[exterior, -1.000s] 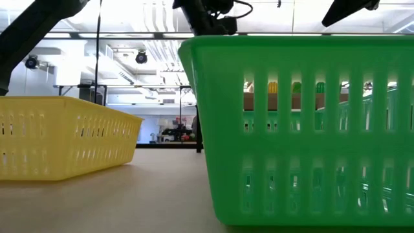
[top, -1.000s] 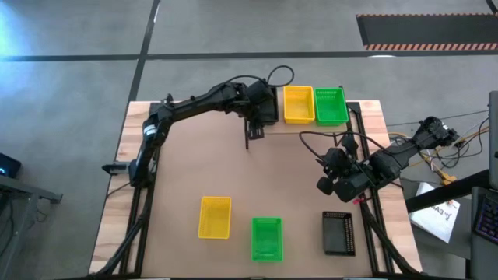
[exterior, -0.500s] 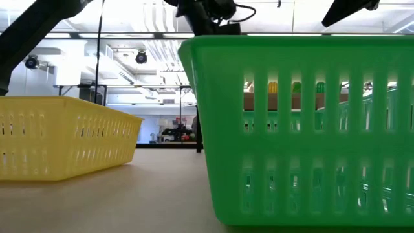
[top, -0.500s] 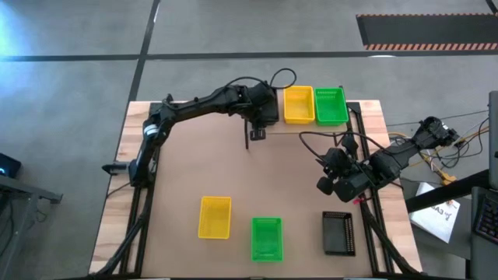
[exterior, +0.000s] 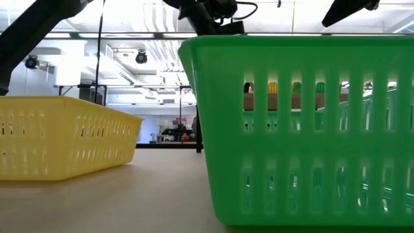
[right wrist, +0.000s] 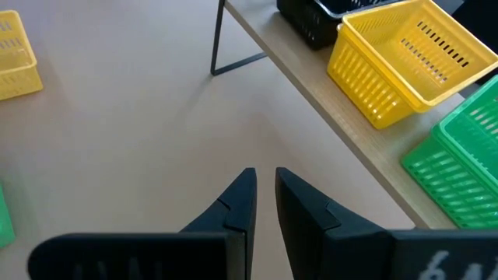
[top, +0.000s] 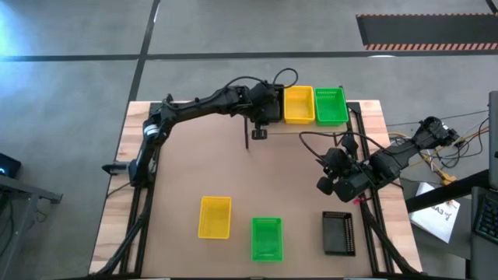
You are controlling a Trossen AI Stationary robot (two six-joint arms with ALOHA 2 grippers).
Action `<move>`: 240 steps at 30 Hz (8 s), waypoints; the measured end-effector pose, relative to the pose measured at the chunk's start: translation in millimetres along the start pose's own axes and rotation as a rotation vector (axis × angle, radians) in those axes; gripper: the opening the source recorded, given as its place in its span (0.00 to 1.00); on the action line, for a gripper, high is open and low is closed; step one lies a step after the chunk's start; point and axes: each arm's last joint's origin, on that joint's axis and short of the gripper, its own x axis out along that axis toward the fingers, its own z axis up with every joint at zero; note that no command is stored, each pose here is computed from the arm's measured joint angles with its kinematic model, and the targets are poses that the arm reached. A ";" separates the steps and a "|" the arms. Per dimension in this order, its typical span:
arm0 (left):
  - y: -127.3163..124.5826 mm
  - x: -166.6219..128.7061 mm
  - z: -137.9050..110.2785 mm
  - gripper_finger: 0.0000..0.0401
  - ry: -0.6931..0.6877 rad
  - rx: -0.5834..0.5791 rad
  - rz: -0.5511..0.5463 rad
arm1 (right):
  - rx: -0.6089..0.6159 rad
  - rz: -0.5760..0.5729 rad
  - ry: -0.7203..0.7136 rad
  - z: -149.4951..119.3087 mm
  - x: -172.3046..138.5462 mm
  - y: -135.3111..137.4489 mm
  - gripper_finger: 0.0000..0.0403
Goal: Stack baskets on shelf by color
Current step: Stack the top black bin on top of the black bin on the shelf, then stack the green bin on top of the green bin on the shelf, then stack the yellow bin on top of the yellow bin on the shelf
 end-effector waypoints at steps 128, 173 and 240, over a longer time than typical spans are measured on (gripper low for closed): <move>-209.1 -141.7 -105.2 0.40 -0.544 -0.457 -0.312 | -0.166 0.331 0.151 109.4 -34.1 87.7 0.02; -184.7 -119.8 -91.2 0.40 -0.631 -0.534 -0.160 | -0.610 0.196 0.464 58.9 69.4 -188.8 0.02; -351.7 -128.5 -168.5 0.40 -0.128 -0.285 -0.671 | -0.070 0.113 0.146 8.9 27.9 106.2 0.42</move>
